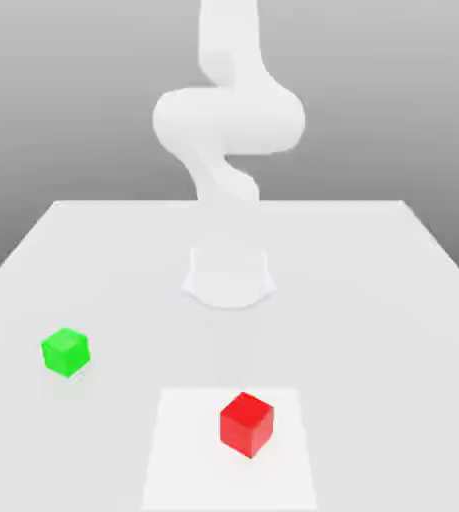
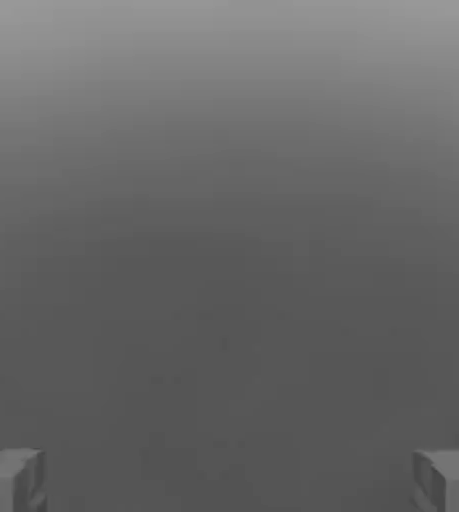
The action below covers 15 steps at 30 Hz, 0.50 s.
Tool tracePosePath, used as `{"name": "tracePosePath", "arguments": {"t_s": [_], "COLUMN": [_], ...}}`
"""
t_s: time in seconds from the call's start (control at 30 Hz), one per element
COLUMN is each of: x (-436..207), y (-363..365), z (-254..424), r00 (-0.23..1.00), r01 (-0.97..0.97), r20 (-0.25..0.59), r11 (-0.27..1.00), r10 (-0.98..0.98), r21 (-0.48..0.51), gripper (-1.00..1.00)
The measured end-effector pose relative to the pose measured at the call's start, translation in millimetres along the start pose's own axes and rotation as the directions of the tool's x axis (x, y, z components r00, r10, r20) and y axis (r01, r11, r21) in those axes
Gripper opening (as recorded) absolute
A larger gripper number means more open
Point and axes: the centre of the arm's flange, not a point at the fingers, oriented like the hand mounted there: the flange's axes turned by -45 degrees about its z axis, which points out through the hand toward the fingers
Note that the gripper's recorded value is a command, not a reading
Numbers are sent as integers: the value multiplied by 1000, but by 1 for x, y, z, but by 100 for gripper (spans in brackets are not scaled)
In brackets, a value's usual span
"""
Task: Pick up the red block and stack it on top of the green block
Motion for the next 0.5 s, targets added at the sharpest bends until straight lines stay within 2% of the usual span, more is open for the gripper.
{"name": "tracePosePath", "arguments": {"t_s": [0.1, 0.23, 0.37, 0.5], "x": [-19, -61, -118, -185], "y": [4, 3, 0, 2], "z": [79, 169, 244, 302], "r00": [987, 937, 859, 768], "r01": [-108, -229, -321, -375], "r20": [123, 270, 391, 469], "r11": [994, 973, 942, 900], "r10": [105, 223, 332, 436], "r21": [22, -9, -95, -223], "gripper": [0, 0, 0, 0]}}
